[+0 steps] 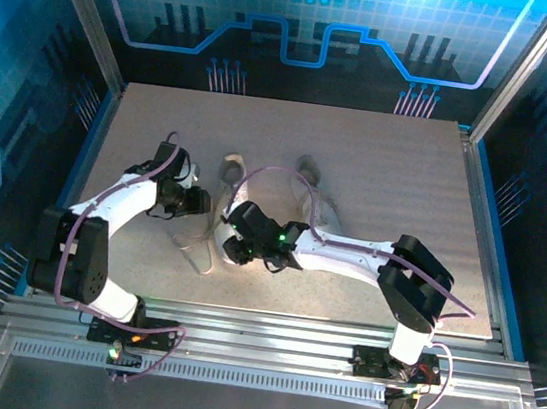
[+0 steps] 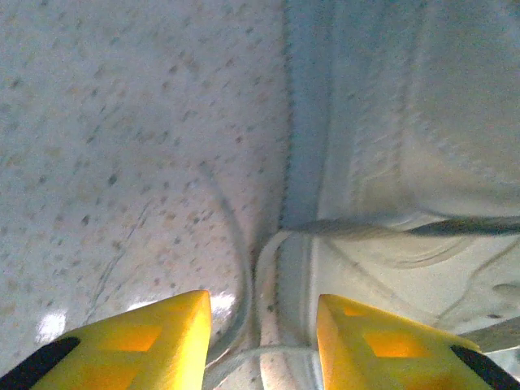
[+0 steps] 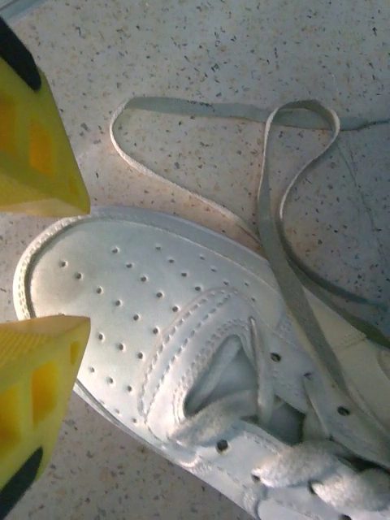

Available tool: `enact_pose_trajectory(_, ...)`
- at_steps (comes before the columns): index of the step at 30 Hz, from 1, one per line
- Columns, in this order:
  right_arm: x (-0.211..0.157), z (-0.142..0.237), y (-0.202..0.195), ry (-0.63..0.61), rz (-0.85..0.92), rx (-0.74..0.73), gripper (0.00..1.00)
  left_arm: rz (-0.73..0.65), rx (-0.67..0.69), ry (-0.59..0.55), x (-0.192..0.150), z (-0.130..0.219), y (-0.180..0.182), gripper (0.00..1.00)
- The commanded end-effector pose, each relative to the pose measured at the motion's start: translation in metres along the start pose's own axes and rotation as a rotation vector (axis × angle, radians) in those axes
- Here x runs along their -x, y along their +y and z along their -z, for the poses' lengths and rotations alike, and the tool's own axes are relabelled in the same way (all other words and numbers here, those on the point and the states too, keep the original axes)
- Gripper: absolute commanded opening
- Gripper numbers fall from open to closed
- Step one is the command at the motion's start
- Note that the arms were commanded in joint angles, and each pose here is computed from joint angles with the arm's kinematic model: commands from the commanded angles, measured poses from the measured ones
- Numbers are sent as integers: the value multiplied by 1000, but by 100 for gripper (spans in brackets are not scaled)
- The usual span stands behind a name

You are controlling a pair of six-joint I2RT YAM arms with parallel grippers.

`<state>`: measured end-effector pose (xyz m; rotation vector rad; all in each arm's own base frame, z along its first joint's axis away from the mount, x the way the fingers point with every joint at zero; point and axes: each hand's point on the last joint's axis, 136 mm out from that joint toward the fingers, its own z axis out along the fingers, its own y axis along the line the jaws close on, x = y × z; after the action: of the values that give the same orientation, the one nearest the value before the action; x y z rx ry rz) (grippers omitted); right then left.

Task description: Tie the shoes

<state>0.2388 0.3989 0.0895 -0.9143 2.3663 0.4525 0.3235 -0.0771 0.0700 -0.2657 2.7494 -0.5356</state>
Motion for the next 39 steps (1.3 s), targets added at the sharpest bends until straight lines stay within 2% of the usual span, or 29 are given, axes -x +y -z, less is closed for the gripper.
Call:
enact_pose_trajectory(1,3,3,-5,-3,-51,-25,41,-68,-43,20,6,-6,-10,41)
enact_pose_trajectory(4,-12,0,-5,30,-35,-58,42,-58,-71,88,-5,-14,-13,41)
enact_pose_trajectory(10,-36,-11,-24,106,-47,-149,42,-69,-174,138,-21,-30,-38,40)
enact_pose_trajectory(15,-40,-14,-54,151,-24,-268,40,-84,-196,113,-19,-39,-54,35)
enact_pose_trajectory(20,-34,-14,-75,143,-11,-299,39,-90,-198,80,-10,-42,-60,32)
enact_pose_trajectory(26,-40,-11,-95,169,5,-349,38,-191,-104,45,-1,-14,-45,40)
enact_pose_trajectory(30,-44,-7,-109,180,4,-363,38,-307,-58,47,2,4,-36,48)
enact_pose_trajectory(35,-43,-2,-113,170,2,-358,38,-334,-61,70,2,-2,-34,48)
enact_pose_trajectory(39,-40,3,-106,142,-9,-313,38,-302,-124,85,3,-14,-41,48)
